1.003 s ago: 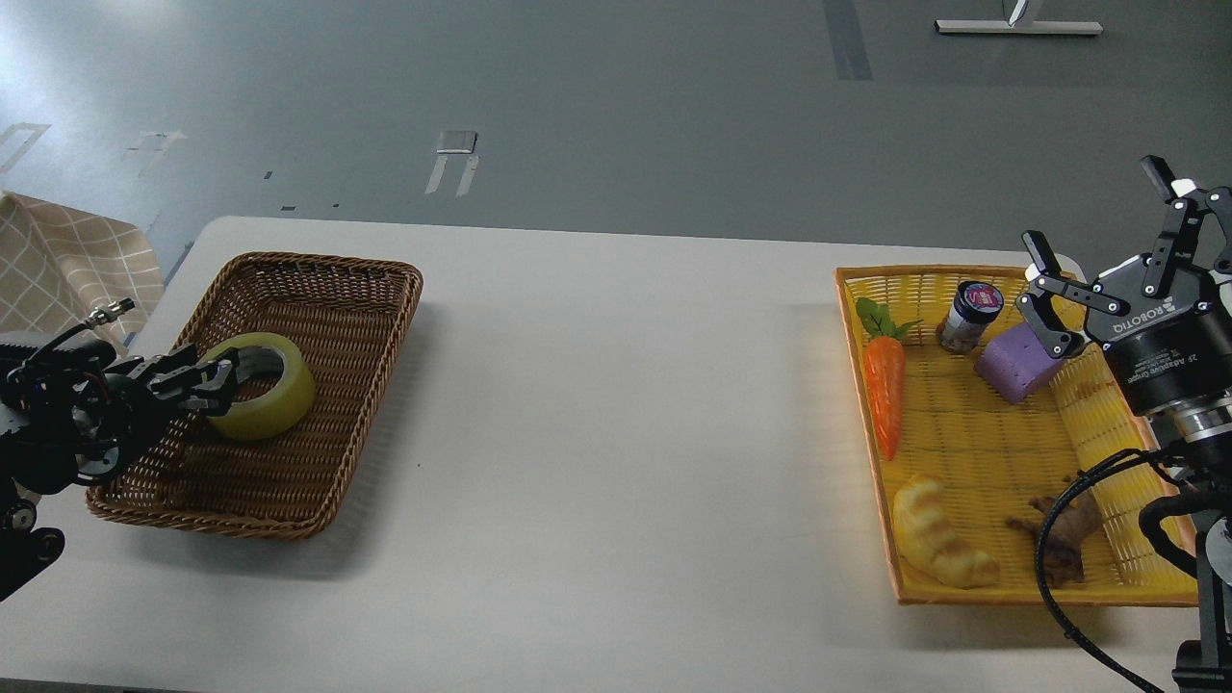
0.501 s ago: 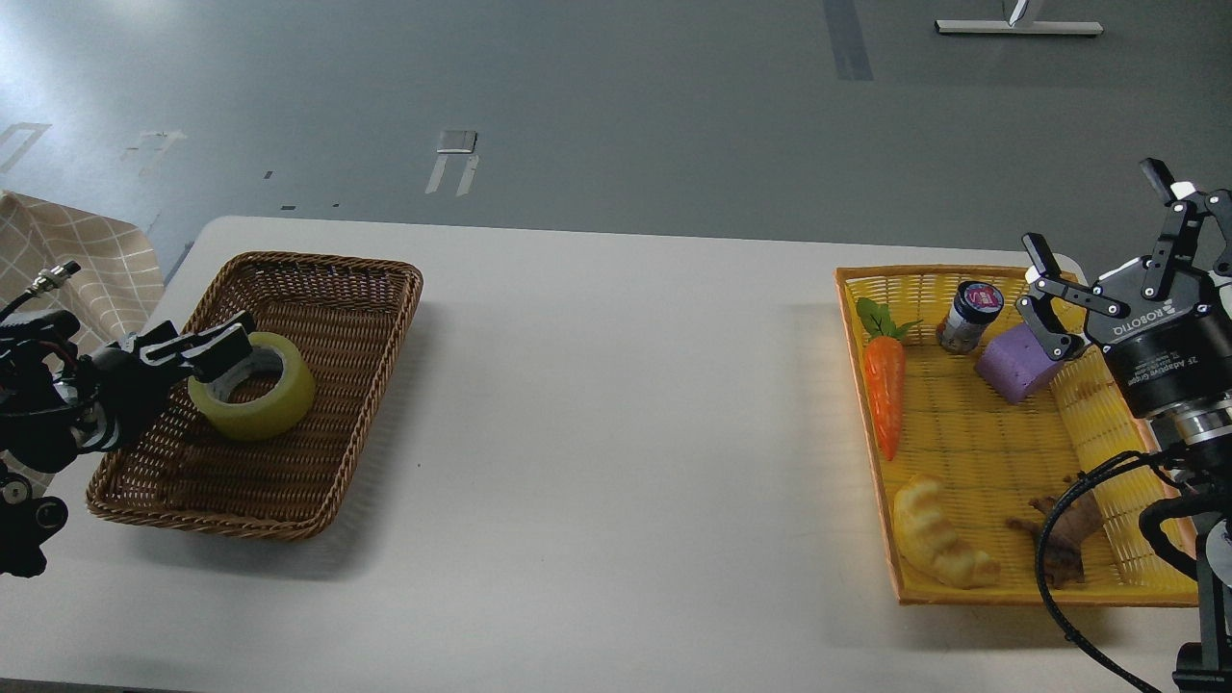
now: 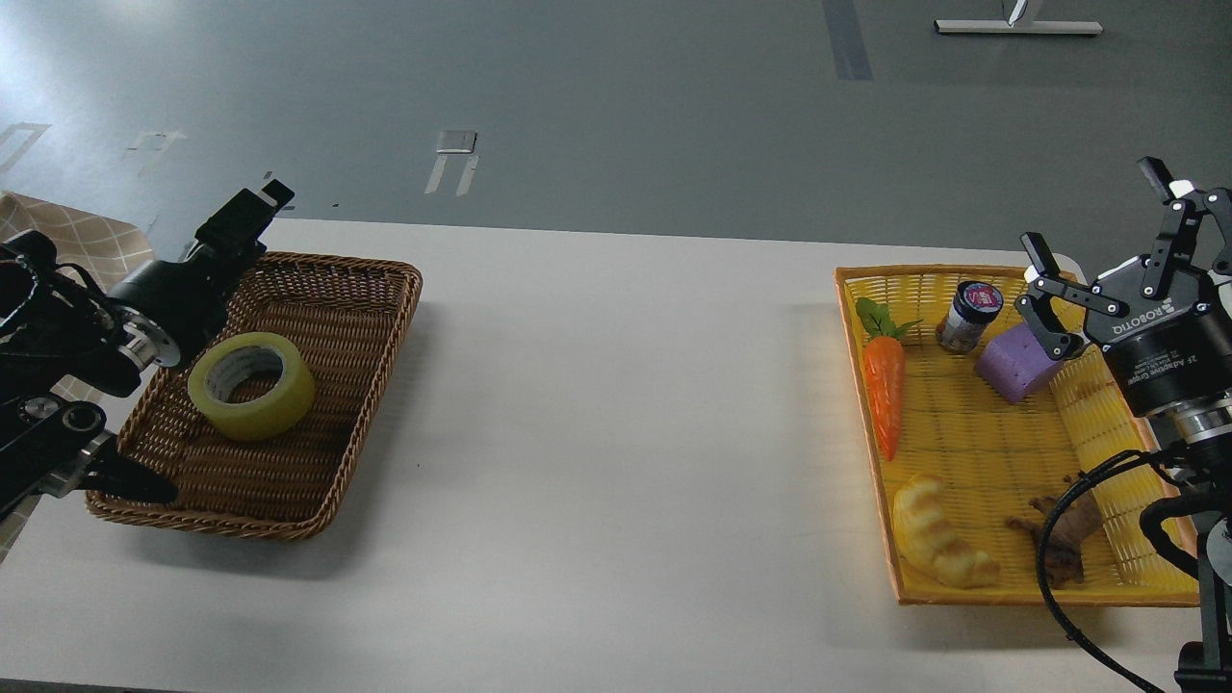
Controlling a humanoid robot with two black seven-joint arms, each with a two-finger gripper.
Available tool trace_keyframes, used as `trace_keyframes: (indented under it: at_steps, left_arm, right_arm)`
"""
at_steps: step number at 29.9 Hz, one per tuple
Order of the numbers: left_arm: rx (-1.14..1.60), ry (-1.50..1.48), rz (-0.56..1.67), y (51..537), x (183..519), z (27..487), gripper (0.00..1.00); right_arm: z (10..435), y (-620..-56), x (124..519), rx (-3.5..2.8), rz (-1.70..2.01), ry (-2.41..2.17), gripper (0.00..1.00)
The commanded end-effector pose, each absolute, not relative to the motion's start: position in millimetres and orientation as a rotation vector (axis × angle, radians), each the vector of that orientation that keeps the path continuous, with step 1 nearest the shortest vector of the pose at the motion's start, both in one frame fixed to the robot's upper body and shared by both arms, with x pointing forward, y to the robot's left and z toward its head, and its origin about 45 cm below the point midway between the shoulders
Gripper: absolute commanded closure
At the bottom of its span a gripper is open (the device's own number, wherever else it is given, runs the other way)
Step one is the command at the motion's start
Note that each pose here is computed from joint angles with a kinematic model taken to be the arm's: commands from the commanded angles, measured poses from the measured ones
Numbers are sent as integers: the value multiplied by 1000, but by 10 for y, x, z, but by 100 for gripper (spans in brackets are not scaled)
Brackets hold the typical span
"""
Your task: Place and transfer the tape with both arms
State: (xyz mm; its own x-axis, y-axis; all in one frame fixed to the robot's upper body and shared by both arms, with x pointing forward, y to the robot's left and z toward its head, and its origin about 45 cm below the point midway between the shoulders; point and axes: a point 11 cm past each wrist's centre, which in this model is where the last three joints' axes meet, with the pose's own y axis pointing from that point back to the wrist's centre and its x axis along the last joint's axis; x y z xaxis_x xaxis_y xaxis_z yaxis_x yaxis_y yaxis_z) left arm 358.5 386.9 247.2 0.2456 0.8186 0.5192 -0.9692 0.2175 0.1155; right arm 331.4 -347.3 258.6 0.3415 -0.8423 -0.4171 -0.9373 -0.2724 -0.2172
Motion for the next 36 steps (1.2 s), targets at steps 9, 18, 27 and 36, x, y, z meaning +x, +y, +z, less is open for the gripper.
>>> trace_keyframes:
  at_steps: [9,18,27,36]
  left_arm:
    - [-12,-176,1093,3209,3700,2890,2]
    - [-289,-32,1038,3141,3742,3173,2]
    - [-287,-28,983,3133,3718,3238,2]
    - [-367,-13,915,2931,3688,3289,2]
  right_arm:
    - [2633,-3520,3347,-2203,281,1572,0]
    - [2658,-3568,3349,-2206,267,1582,0]
    - [2711,-3735,3434,-2205,240,1623,0]
    - [3077,-3576,3544,-2211,132,1523,0]
